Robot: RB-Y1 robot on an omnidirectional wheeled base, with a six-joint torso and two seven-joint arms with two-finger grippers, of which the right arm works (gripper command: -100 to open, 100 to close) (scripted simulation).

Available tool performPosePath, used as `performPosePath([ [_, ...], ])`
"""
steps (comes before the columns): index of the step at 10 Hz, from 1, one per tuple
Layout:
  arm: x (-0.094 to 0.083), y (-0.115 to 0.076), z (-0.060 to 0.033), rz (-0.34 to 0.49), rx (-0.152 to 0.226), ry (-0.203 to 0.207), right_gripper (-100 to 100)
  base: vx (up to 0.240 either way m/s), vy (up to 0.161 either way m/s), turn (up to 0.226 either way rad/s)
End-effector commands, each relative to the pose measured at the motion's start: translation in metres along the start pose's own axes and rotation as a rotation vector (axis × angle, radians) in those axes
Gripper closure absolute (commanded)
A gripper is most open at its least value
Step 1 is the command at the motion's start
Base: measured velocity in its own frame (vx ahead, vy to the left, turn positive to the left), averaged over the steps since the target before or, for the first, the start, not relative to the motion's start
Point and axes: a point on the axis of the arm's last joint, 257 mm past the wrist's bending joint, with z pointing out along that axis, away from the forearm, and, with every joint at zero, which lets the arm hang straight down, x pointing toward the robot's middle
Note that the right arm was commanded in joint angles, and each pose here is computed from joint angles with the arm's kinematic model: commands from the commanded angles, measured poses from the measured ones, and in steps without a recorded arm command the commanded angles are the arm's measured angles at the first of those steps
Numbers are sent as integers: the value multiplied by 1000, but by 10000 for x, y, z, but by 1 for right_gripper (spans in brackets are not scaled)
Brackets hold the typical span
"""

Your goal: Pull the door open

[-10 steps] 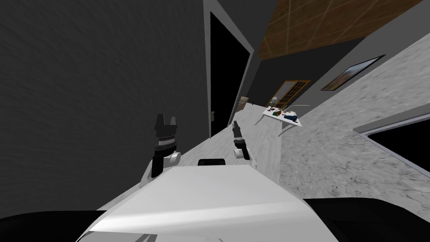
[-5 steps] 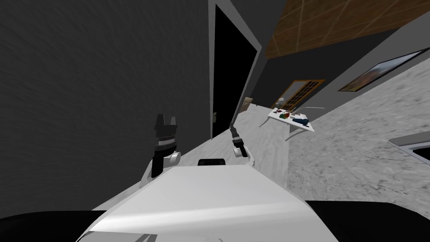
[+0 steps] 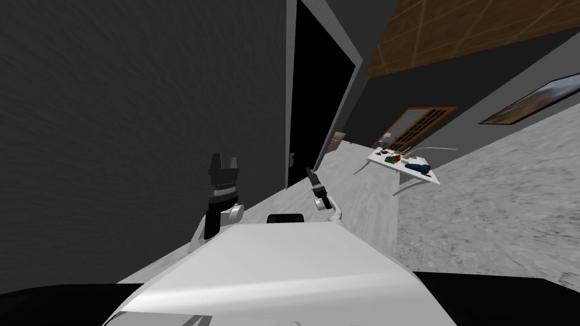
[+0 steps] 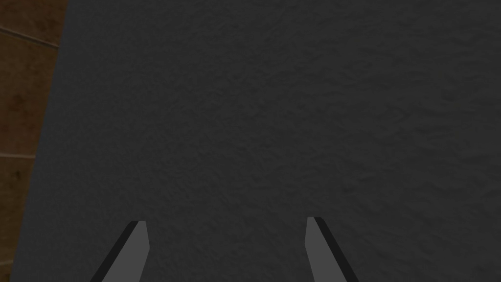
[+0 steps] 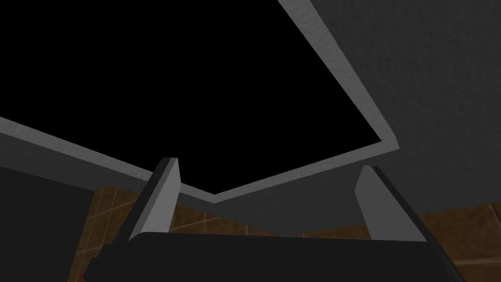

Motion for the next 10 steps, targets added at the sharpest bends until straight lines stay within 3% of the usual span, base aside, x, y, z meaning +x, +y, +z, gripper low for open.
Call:
performPosePath([
  [1,96,-110,13,-72,7,34,-100,101,-14,120],
  [10,478,-768,-6,-434,37,214,-100,96,-24,97],
])
